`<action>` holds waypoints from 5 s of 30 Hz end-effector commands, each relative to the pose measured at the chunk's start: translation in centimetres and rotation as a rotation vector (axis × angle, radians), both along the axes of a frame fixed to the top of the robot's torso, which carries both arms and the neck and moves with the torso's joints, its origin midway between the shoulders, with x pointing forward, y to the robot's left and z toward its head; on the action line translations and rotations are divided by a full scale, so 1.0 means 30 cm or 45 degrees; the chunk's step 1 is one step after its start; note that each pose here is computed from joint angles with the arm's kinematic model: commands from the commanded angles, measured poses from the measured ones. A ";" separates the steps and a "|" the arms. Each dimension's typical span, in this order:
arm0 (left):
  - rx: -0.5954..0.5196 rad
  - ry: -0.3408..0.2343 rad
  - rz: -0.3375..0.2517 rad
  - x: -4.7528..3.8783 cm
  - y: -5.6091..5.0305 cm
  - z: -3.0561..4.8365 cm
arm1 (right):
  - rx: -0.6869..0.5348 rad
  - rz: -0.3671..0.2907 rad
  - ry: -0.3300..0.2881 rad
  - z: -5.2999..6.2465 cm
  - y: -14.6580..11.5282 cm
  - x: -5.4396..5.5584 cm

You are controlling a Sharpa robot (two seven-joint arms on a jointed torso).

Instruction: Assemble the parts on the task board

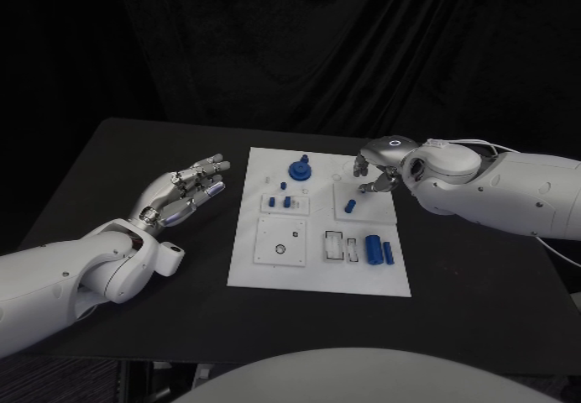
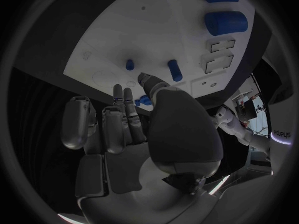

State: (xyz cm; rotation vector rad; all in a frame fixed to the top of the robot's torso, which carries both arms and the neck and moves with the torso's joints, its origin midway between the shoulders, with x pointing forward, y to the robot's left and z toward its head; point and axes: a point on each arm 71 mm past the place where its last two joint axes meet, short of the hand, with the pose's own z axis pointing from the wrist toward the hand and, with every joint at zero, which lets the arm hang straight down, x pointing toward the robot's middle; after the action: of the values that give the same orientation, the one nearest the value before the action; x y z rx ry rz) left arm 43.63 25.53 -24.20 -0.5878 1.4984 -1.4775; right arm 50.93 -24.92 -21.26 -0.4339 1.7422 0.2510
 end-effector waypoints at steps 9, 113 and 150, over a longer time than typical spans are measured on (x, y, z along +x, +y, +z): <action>-0.138 -0.191 -0.091 -0.020 -0.012 0.042 | -0.027 -0.051 0.026 -0.031 -0.024 -0.002; -0.101 -0.128 -0.084 0.010 -0.013 0.013 | 0.203 0.407 0.068 0.043 0.348 -0.272; -0.104 -0.119 -0.100 0.018 -0.027 0.006 | 0.098 0.583 -0.044 -0.057 0.501 -0.314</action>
State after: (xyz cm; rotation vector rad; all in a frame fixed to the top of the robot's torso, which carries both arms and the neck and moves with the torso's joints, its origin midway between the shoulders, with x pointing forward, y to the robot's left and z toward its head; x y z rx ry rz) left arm 44.53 25.00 -24.92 -0.5847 1.5254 -1.5025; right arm 41.51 -9.83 -23.12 -0.7719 1.6213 0.6533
